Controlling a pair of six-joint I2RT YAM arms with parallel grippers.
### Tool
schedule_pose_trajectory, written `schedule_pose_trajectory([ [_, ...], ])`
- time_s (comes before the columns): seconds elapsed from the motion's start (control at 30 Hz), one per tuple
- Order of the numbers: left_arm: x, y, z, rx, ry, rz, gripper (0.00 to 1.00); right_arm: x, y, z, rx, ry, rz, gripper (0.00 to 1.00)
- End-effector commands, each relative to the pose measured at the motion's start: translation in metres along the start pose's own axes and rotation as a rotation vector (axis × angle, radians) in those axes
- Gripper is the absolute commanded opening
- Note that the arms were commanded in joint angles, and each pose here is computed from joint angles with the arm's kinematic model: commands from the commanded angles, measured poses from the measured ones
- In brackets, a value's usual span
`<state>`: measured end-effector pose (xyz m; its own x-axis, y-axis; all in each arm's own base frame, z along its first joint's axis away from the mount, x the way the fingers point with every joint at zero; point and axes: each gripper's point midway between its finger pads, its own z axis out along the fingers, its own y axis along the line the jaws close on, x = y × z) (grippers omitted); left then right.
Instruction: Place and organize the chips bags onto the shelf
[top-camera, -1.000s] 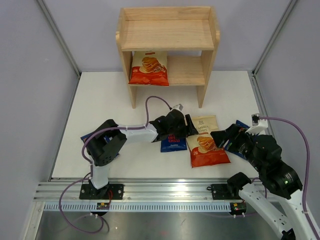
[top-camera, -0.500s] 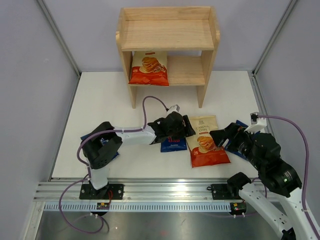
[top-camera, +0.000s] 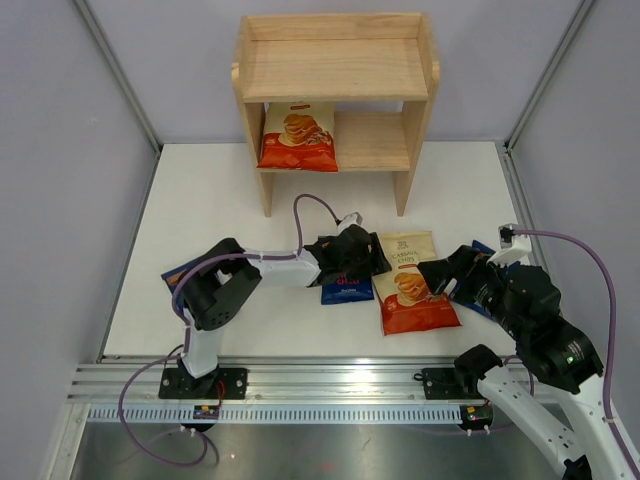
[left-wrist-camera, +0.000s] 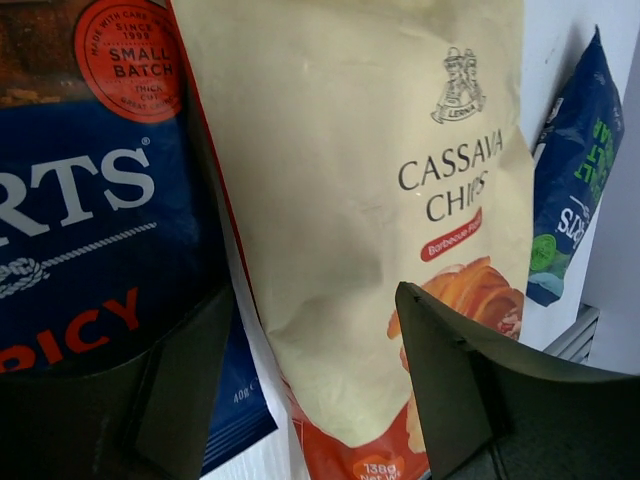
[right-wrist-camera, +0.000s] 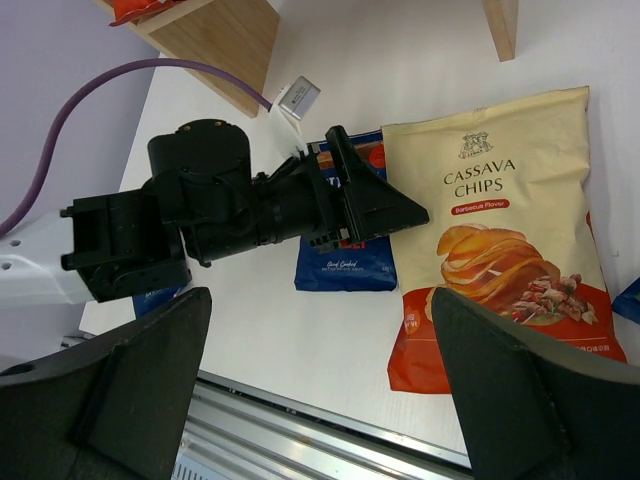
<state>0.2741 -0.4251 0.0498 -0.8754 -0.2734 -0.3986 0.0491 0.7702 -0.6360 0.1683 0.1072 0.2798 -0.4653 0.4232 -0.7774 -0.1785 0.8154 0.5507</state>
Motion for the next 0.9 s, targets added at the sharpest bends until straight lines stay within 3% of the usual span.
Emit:
schedule_pose_trajectory([
  [0.0, -0.014, -0.025, 0.006, 0.069, -0.028, -0.021, 0.69, -0.01, 0.008, -0.004, -0.025, -0.025, -0.005, 1.0],
  [0.2, -0.013, -0.03, 0.011, 0.1, -0.023, -0.024, 0.71, -0.011, 0.009, 0.0, -0.027, -0.027, -0.006, 0.99],
  [0.3, -0.014, -0.031, 0.022, 0.112, -0.02, -0.04, 0.65, -0.009, 0.011, 0.003, -0.037, -0.022, 0.002, 0.99],
  [0.43, -0.007, -0.035, 0.033, 0.152, 0.003, -0.056, 0.48, -0.006, 0.012, 0.005, -0.052, -0.014, 0.006, 0.99],
  [0.57, -0.007, -0.055, 0.022, 0.266, 0.004, -0.063, 0.14, -0.002, 0.014, 0.006, -0.081, -0.017, 0.008, 1.0],
  [0.7, -0.022, -0.082, -0.014, 0.354, -0.099, -0.026, 0.0, -0.001, 0.011, 0.01, -0.084, -0.041, 0.01, 1.0],
  [0.87, -0.055, -0.104, -0.083, 0.497, -0.277, -0.061, 0.0, -0.002, -0.007, 0.014, -0.025, -0.109, 0.023, 0.98],
])
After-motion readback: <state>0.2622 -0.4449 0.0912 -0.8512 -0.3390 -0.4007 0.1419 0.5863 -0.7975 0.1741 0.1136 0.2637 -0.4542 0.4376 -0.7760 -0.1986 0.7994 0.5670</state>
